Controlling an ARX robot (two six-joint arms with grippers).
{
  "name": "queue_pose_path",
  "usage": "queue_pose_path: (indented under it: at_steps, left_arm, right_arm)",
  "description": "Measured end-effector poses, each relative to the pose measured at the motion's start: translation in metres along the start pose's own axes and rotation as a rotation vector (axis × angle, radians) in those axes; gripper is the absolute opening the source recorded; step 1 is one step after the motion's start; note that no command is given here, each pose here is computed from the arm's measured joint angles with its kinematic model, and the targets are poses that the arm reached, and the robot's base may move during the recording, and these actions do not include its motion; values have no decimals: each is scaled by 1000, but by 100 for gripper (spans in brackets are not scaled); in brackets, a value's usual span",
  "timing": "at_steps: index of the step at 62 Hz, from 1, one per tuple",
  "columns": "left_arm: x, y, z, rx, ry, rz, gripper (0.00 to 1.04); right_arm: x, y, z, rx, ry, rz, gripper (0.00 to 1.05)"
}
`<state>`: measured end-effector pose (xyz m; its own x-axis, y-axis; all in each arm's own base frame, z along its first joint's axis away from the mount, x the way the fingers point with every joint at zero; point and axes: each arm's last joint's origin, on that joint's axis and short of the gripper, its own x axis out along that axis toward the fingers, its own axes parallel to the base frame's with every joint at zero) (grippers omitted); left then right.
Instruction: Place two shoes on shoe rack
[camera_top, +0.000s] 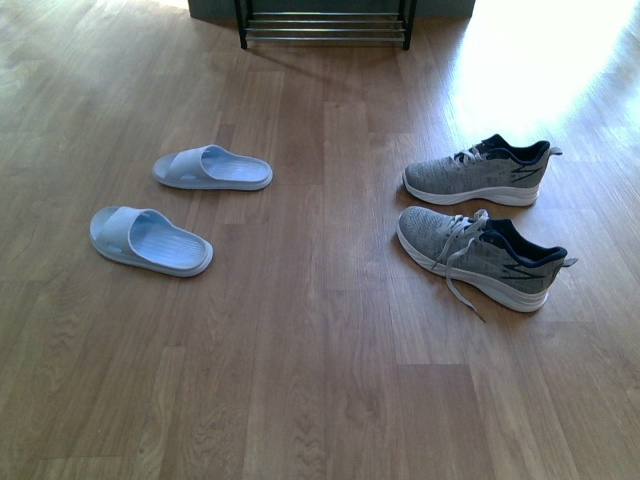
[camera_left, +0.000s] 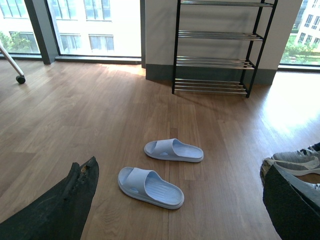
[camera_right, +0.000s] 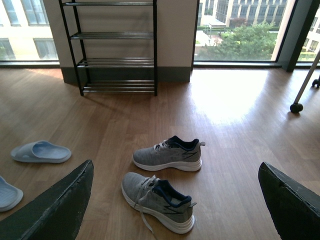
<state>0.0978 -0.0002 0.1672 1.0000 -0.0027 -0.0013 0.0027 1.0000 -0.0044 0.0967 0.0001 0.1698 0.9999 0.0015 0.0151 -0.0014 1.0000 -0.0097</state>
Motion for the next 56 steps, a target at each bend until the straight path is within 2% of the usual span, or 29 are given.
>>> queue_pose_path:
  at_steps: [56]
  left_arm:
    - [0,0,0,0,0,0,95]
  right_arm:
    - [0,0,0,0,0,0,96]
